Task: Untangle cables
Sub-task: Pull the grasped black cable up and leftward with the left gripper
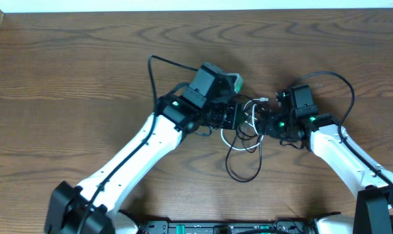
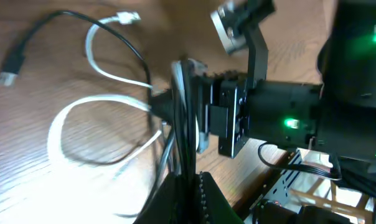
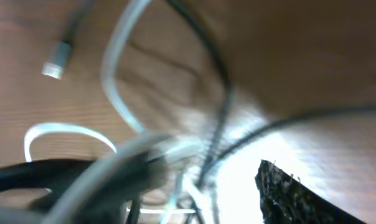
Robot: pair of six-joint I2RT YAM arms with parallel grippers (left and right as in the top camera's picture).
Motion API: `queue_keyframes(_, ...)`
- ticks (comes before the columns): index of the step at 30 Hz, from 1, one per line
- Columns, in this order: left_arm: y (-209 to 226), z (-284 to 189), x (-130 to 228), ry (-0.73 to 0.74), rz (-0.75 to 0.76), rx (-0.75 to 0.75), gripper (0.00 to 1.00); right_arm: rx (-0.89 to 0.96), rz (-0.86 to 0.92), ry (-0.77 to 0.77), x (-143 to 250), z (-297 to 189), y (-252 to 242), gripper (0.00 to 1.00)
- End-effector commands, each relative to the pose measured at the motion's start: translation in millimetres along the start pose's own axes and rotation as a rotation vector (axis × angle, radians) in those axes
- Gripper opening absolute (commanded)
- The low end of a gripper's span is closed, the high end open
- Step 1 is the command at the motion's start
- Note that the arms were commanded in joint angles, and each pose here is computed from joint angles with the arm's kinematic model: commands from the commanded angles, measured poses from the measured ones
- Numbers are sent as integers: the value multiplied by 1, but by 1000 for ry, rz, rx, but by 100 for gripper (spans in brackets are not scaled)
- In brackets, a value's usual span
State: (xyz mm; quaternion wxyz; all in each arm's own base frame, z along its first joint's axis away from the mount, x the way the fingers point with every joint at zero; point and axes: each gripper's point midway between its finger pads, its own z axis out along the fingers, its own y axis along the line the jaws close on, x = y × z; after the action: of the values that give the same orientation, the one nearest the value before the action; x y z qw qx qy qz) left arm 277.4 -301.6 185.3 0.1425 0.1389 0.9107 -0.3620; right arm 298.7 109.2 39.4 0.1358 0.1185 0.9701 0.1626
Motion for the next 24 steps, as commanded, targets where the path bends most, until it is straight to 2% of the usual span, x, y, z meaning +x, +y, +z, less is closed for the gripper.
queue_keyframes(1, 3, -40, -17, -104, 22, -9, 8, 221, 81, -78, -10, -5, -42, 70)
queue_keyframes(9, 34, -89, -37, -221, -40, -62, 7, 282, 104, -75, -9, -9, -58, 71)
queue_keyframes(18, 67, -111, -50, -280, -93, -118, 8, 356, 159, -53, -3, -16, -82, 70)
queue_keyframes(24, 110, -143, -64, -367, -169, -184, 7, 456, 201, -44, 0, -26, -110, 72)
